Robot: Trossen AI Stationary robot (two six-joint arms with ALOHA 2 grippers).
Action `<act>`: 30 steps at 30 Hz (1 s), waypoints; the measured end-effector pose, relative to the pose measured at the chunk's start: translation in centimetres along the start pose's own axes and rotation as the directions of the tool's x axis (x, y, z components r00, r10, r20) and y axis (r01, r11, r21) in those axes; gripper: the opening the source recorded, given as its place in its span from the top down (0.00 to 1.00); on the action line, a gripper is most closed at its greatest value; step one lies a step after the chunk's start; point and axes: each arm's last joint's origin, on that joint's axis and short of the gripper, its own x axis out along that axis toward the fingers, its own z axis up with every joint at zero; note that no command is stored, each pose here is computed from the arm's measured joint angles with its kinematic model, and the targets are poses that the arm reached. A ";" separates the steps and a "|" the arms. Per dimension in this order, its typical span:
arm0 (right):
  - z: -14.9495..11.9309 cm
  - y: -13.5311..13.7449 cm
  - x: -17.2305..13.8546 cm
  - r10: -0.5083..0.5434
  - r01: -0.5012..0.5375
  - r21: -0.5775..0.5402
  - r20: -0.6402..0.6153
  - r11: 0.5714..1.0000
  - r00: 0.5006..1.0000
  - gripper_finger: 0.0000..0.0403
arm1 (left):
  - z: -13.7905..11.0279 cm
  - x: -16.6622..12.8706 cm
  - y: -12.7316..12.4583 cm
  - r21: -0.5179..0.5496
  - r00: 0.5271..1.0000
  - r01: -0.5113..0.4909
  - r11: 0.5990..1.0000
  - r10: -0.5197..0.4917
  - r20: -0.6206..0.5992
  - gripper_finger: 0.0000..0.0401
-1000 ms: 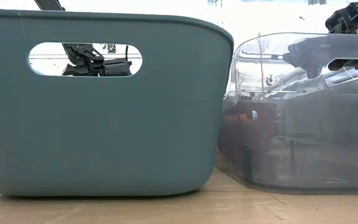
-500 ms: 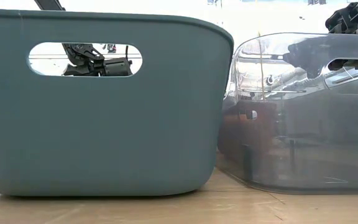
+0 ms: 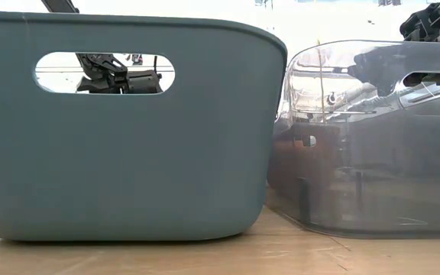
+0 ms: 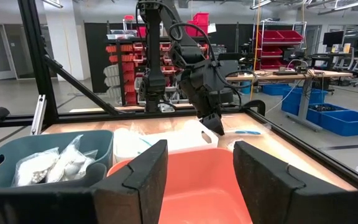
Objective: Pick & Place Travel size toiletries
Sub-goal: Put the blue toothbrush into the white bin
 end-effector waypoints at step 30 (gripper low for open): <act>0.0 0.0 0.0 0.001 -0.001 0.000 -0.001 1.000 1.000 0.57 | -4.4 -13.6 -3.8 0.205 0.803 0.555 0.806 -0.583 0.124 0.90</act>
